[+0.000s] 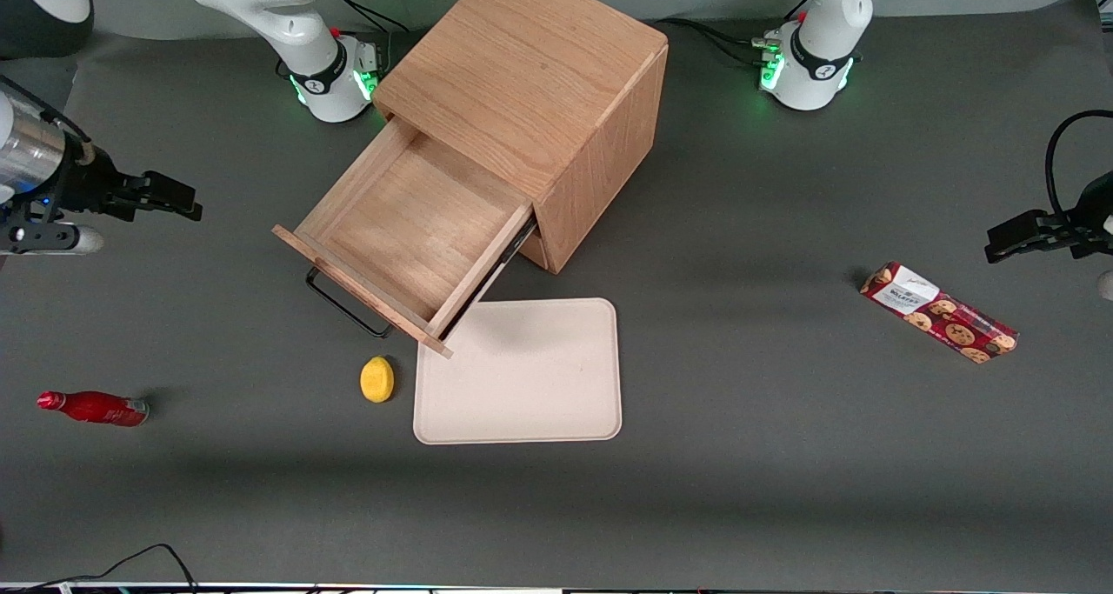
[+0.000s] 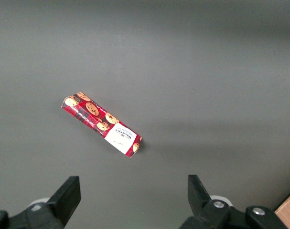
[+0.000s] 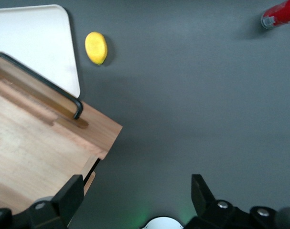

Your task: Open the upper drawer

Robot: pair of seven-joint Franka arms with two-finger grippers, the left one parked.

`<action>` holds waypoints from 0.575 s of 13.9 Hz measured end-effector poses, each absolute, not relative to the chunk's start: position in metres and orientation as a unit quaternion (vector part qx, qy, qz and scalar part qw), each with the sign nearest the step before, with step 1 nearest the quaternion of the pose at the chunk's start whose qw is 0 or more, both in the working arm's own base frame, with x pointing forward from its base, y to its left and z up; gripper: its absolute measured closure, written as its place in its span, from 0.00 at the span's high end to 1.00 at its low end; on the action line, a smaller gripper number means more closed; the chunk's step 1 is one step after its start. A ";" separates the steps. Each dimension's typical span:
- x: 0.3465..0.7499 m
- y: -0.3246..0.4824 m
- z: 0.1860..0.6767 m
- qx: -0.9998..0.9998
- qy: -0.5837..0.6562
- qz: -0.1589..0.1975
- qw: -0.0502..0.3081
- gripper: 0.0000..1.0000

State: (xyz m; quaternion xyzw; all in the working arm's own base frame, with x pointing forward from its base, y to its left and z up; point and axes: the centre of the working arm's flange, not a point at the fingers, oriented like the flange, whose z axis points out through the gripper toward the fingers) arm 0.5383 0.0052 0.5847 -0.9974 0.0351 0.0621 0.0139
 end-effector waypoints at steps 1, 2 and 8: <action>0.539 0.000 0.584 -0.997 0.039 0.062 0.014 1.00; 0.539 -0.004 0.584 -0.997 0.043 0.061 0.010 1.00; 0.549 -0.030 0.588 -0.998 0.064 0.023 0.000 1.00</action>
